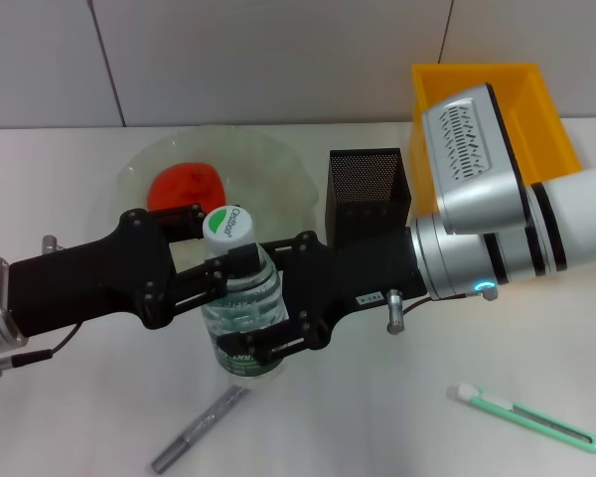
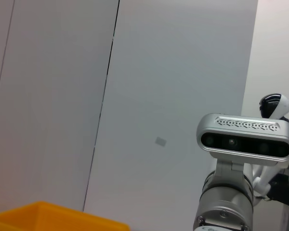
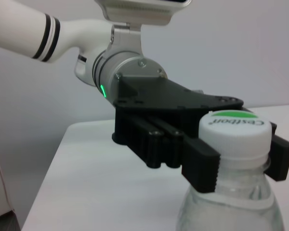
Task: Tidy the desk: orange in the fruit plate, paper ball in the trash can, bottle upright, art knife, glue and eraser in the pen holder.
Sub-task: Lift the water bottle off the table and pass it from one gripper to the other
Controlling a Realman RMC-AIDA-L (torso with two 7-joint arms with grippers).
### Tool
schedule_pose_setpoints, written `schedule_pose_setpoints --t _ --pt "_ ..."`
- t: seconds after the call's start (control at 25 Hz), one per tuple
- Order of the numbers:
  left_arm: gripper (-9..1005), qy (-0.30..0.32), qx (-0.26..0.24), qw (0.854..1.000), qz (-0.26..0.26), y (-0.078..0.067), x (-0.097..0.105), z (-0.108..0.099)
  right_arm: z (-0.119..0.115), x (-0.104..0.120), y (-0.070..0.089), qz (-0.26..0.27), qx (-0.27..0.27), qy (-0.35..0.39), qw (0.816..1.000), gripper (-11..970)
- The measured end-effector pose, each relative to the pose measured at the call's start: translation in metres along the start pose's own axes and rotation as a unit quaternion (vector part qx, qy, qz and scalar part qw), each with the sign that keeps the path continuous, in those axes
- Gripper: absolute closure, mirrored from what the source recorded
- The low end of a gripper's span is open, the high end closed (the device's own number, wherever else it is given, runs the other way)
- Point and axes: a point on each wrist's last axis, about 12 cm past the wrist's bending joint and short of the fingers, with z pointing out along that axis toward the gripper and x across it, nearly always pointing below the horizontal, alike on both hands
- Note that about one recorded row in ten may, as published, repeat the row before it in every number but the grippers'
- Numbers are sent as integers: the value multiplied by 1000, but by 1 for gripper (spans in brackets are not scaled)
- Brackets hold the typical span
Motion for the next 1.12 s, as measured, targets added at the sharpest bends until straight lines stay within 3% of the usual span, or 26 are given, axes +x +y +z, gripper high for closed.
schedule_pose_setpoints --t 0.12,1.12 --pt "543 1 2 1000 -2 1 0 1 0 0 0 0 1 -2 1000 177" --pt "542 3 -6 1000 -10 3 0 1 -2 0 -1 0 11 -33 999 177"
